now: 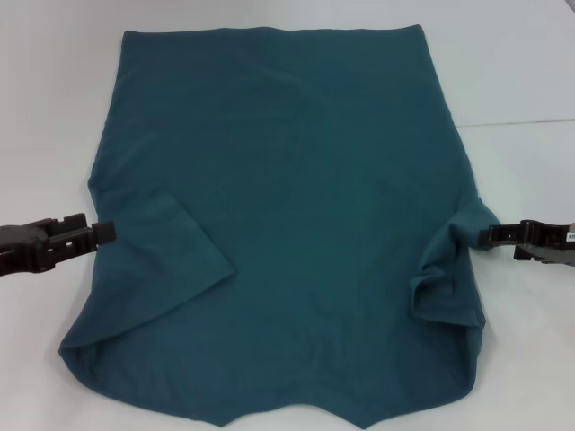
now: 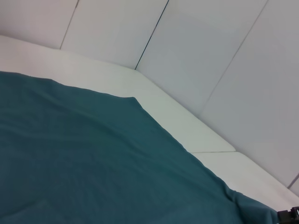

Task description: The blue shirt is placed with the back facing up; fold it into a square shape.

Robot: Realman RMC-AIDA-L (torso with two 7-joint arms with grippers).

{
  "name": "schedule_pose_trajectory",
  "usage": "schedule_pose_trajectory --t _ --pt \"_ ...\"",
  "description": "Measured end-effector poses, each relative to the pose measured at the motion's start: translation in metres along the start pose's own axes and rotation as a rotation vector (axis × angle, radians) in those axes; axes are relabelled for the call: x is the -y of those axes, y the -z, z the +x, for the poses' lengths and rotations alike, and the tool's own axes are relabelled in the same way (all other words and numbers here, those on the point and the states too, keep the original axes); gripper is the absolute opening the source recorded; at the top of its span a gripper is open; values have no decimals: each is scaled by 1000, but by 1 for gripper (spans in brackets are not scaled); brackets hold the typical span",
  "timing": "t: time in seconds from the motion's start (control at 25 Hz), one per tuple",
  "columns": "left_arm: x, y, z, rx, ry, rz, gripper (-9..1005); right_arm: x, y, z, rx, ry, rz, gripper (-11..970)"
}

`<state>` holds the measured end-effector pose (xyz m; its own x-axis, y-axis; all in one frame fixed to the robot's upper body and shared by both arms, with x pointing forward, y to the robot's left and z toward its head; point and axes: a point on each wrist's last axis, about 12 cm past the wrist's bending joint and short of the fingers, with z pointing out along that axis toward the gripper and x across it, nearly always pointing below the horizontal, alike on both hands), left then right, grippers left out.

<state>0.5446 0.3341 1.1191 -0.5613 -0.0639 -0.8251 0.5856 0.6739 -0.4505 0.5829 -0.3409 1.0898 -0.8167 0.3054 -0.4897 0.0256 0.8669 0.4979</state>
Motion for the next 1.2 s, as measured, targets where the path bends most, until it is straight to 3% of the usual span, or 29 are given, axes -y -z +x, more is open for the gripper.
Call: schedule_pose_trajectory --t 0.32,0.52,0.76,1.04,1.2 --pt "0 -1 1 -2 1 0 648 -1 -12 3 31 -5 -19 761" --pt "0 -1 1 -2 2 0 648 -3 -17 5 42 11 -43 639" --pt "1 -2 -1 -2 5 4 648 -3 -17 3 56 34 -49 391" --pt "2 -4 -2 -2 3 9 647 -5 -5 -12 122 70 -49 224" --pt "2 -4 -2 -6 2 11 647 -14 -2 -23 147 103 -59 108"
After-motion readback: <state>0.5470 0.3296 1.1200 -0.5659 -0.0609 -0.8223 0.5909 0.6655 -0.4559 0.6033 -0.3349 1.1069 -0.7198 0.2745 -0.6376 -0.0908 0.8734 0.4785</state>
